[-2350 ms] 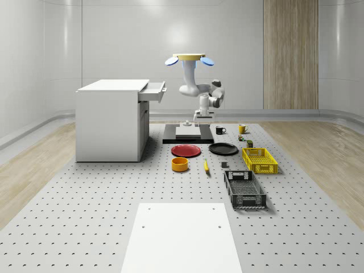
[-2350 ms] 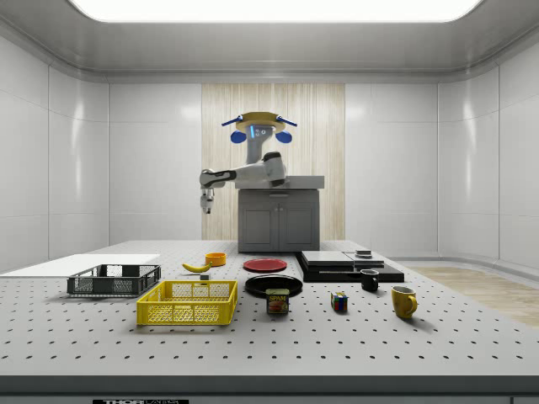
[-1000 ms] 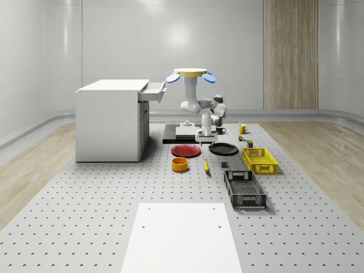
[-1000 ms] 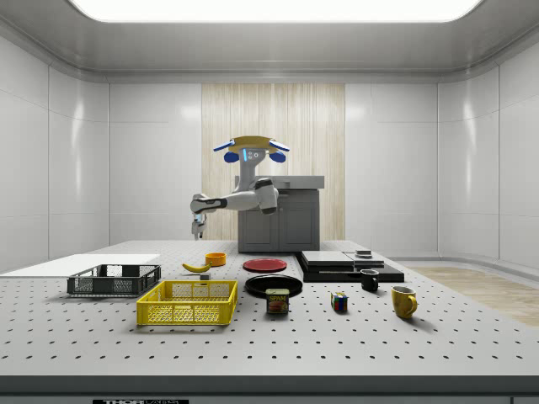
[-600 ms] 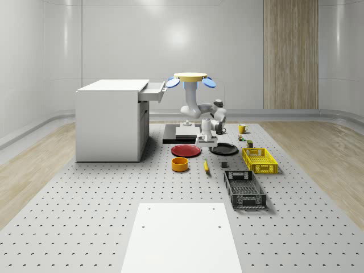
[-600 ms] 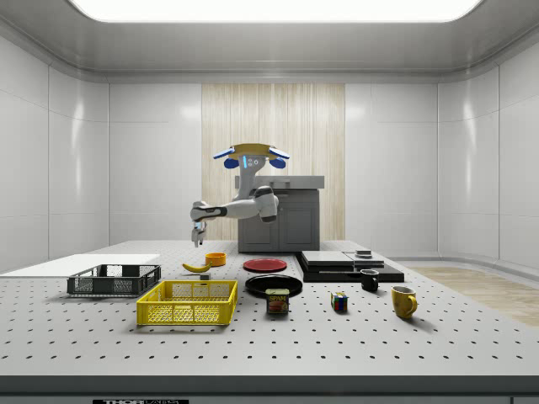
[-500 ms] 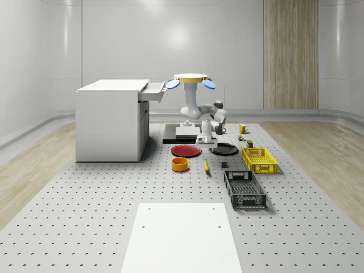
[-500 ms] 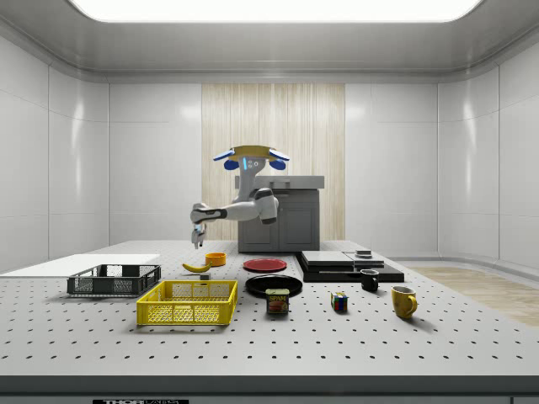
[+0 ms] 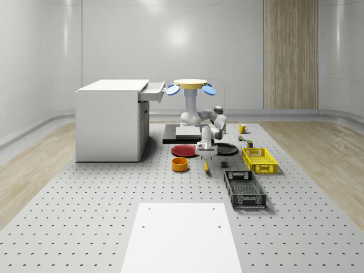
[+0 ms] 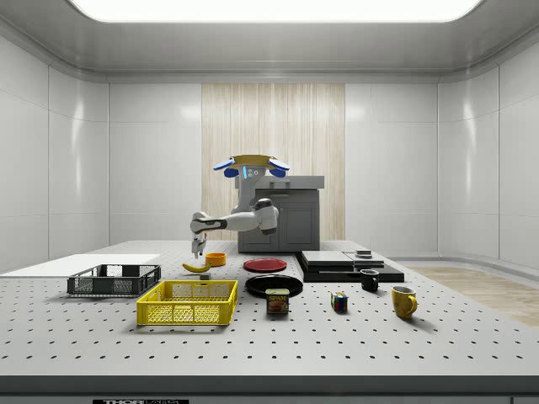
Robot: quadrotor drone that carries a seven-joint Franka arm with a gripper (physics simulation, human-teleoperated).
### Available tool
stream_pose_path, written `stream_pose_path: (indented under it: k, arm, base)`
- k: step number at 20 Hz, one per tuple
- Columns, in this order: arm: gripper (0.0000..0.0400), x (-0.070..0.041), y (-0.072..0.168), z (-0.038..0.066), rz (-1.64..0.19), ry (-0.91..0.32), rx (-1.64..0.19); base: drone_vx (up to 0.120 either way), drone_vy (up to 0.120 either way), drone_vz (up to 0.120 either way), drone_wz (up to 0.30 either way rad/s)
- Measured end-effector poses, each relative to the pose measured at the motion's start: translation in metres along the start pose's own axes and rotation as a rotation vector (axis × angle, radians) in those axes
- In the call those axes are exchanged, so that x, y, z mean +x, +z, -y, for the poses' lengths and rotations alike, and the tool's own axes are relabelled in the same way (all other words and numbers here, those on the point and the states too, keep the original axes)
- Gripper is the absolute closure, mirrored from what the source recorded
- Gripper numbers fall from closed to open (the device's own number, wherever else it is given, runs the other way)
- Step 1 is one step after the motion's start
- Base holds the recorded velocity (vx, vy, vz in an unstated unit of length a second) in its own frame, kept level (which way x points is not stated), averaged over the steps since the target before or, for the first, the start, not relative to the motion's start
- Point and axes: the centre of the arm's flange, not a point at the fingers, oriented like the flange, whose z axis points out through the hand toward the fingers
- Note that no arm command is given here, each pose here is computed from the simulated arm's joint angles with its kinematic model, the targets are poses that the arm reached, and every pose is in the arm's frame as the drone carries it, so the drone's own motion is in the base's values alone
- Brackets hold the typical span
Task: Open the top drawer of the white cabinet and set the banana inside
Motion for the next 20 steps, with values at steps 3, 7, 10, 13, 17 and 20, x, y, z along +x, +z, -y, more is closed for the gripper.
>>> stream_pose_path:
  k: [3, 7, 10, 13, 17, 20]
  arm:
    - [0.0, 0.0, 0.0, 0.0, 0.0, 0.0, 0.0]
    - [0.0, 0.0, 0.0, 0.0, 0.0, 0.0, 0.0]
    - [0.0, 0.0, 0.007, 0.0, 0.0, 0.0, 0.0]
    - [0.0, 0.0, 0.018, 0.0, 0.0, 0.0, 0.0]
    - [0.0, 0.0, 0.033, 0.0, 0.0, 0.0, 0.0]
    - [0.0, 0.0, 0.043, 0.0, 0.0, 0.0, 0.0]
  base:
    - [0.053, 0.0, -0.12, 0.0]
    - [0.1, 0.0, -0.02, 0.0]
    - [0.0, 0.0, 0.0, 0.0]
    - [0.0, 0.0, 0.0, 0.0]
    - [0.0, 0.0, 0.0, 0.0]
    - [0.0, 0.0, 0.0, 0.0]
